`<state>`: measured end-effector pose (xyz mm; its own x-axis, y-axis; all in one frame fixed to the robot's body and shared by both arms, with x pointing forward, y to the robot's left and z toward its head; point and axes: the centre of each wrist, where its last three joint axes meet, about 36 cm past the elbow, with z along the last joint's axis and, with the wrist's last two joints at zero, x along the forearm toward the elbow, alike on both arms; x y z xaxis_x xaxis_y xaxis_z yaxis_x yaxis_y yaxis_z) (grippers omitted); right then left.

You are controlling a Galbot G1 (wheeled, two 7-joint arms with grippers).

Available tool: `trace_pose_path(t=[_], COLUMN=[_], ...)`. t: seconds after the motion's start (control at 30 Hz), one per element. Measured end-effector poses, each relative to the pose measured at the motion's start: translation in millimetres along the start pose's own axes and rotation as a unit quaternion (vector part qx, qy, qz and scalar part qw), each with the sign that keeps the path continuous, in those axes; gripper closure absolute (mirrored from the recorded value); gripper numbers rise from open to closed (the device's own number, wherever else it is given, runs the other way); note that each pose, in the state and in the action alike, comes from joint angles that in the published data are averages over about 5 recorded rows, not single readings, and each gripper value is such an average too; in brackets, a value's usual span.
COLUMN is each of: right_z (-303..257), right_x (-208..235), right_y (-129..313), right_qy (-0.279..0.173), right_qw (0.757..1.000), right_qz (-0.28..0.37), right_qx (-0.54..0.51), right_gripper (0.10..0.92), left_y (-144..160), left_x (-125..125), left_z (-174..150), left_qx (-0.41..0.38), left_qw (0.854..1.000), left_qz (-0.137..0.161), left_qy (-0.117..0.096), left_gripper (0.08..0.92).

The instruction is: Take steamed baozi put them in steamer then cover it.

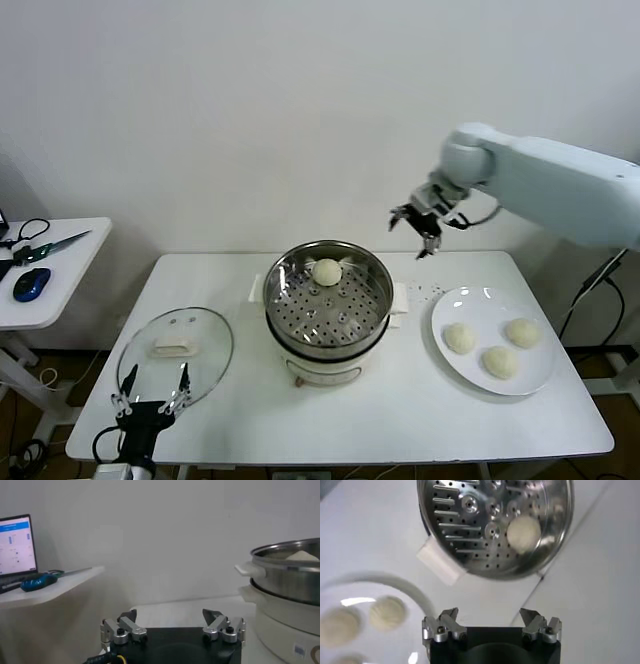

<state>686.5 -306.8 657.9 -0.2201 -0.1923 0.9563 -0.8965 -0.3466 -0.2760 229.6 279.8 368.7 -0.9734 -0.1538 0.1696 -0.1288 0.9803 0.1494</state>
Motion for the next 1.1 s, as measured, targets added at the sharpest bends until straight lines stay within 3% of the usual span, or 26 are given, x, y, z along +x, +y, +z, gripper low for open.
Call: trace_pose_path(t=[0.47,1.1], right_z=[77,92], right_x=[-91,-167], right_y=[71,107], right_qy=[0.005,0.016], right_qw=[0.988,0.977], right_qz=[-0.055,-0.104], right_qx=[-0.146,-0.188], right_gripper=[0.200,0.200], left_y=[0,-1], left_x=[3,9], left_z=[5,15], left_qx=[0.003,0.003], left_qw=[1.000,1.000], left_qz=[-0.008,-0.013], left_qy=[0.010,0.023], left_gripper=[0.177,0.177])
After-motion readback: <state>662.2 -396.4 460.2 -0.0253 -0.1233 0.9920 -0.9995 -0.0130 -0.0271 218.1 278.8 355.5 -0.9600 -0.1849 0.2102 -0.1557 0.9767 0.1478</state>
